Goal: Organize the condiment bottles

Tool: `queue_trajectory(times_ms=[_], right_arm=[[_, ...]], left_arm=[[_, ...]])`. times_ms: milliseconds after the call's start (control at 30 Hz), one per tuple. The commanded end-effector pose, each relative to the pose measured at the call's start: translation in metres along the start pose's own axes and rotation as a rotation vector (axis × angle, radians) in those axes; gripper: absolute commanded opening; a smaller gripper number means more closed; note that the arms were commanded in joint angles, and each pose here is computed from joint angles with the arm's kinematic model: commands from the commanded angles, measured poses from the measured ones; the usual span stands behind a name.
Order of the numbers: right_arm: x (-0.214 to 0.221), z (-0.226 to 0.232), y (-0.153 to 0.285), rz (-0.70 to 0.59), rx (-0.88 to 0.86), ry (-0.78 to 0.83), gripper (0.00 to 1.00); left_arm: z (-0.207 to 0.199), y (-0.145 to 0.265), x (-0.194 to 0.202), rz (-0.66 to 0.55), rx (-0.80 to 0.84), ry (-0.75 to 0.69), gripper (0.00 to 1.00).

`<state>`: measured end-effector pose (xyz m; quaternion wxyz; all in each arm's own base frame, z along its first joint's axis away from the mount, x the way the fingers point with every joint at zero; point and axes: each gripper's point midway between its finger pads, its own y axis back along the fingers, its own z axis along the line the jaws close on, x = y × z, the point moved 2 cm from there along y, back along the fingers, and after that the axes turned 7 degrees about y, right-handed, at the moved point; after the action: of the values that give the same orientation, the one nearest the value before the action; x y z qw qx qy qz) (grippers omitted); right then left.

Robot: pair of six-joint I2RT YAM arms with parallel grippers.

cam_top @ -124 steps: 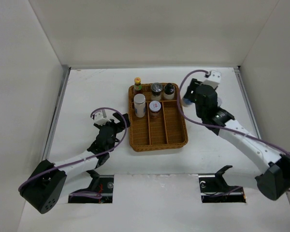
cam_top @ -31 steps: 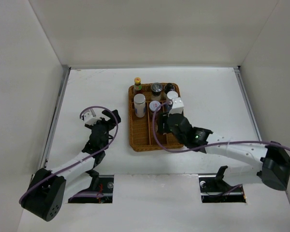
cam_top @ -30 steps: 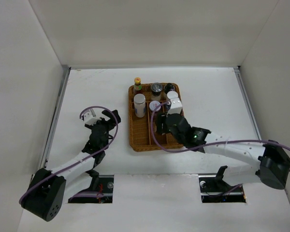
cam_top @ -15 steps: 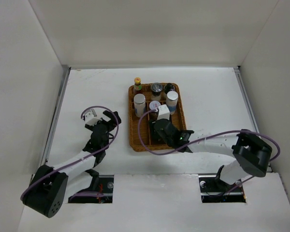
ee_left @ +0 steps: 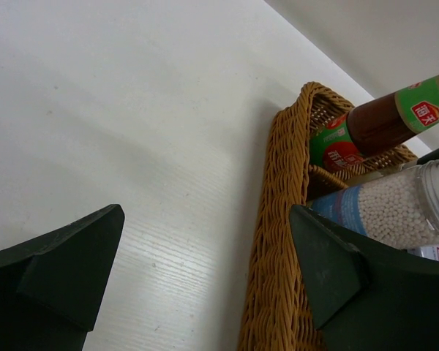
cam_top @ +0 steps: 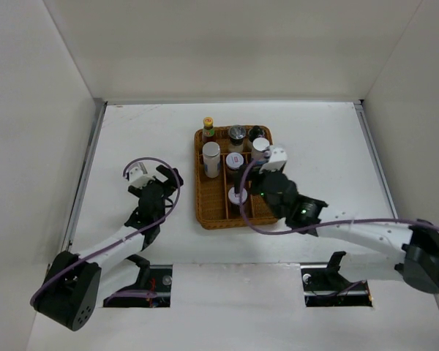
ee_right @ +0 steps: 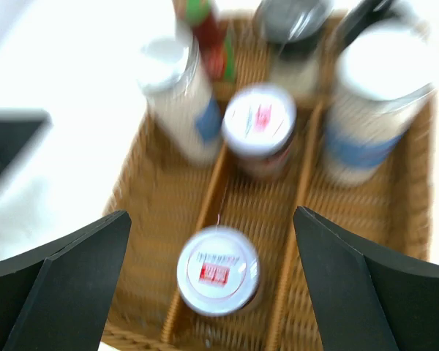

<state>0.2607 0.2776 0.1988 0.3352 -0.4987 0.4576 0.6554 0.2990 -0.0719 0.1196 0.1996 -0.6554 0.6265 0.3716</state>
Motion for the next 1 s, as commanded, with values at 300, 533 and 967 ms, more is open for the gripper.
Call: queue_trajectory(times_ms=[300, 533, 967], right_arm=[[-0.033, -0.196, 0.018, -0.291, 0.471, -0.533, 1.0], [0.019, -0.223, 0.008, -0.223, 0.538, -0.676, 1.0], [0.03, -0.221, -0.004, -0.202, 0.521, -0.692, 1.0]], left_arm=[[-0.014, -0.01, -0.005, 0.06, -0.046, -0.018, 1.0], [-0.015, -0.007, -0.005, 0.091, -0.085, -0.047, 1.0], [-0.022, -0.009, -0.004, 0.1, -0.052, -0.044, 1.0]])
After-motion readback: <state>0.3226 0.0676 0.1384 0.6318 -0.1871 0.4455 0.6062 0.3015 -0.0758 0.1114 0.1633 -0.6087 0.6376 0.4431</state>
